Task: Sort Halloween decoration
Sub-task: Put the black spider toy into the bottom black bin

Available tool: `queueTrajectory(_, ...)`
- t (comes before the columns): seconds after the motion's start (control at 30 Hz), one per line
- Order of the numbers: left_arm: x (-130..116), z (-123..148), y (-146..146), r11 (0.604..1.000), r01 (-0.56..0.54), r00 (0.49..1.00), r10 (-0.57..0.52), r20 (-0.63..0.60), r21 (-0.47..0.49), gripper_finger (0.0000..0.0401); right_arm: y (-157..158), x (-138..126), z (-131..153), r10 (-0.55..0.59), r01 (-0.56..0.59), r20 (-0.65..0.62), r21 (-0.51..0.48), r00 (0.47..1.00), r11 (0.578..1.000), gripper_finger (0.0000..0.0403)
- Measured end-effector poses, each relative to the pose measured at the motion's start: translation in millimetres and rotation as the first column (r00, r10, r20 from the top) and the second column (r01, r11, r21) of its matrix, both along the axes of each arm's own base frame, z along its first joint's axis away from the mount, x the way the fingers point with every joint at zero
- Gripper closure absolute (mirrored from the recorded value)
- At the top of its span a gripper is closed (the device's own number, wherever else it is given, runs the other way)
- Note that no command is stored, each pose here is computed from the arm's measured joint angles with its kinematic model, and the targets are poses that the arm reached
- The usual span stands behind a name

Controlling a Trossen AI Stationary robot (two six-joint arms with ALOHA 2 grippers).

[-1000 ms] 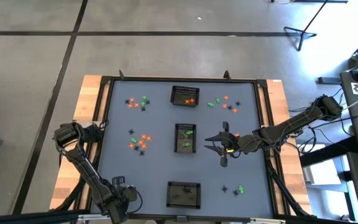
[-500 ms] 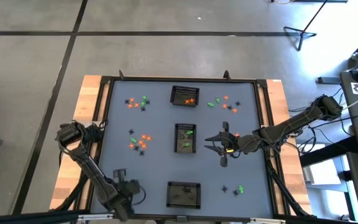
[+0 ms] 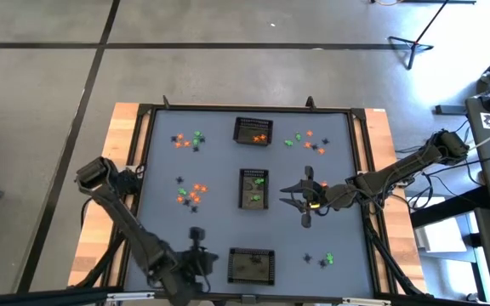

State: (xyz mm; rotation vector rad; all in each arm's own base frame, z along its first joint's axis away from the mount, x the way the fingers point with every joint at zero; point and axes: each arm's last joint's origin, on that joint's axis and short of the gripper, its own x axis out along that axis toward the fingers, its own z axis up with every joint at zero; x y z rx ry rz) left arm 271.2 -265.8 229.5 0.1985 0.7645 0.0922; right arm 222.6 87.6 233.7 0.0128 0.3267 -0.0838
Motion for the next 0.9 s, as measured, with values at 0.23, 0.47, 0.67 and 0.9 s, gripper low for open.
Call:
queueTrajectory(0.23, 45, -25, 27, 0.955, 0.265, 0.952, -0.237, 0.196, -0.131, 0.0401, 0, 0, 0, 0.0, 0.0, -0.002, -0.001, 1.0, 1.0, 0.0282)
queueTrajectory(0.47, 65, -42, 67, 0.933, 0.285, 0.932, -0.216, 0.29, -0.221, 0.0401, -1, -1, -3, -0.006, 0.007, -0.032, 0.003, 0.999, 1.0, 0.0282)
queueTrajectory(0.67, 69, -47, 78, 0.934, 0.23, 0.949, -0.154, 0.274, -0.273, 0.0401, -1, -2, -5, -0.013, 0.014, -0.048, 0.012, 0.999, 1.0, 0.0282)
queueTrajectory(0.9, 65, -46, 72, 0.923, 0.245, 0.947, -0.163, 0.276, -0.295, 0.0384, -1, -2, -5, -0.017, 0.019, -0.053, 0.021, 0.998, 1.0, 0.0281)
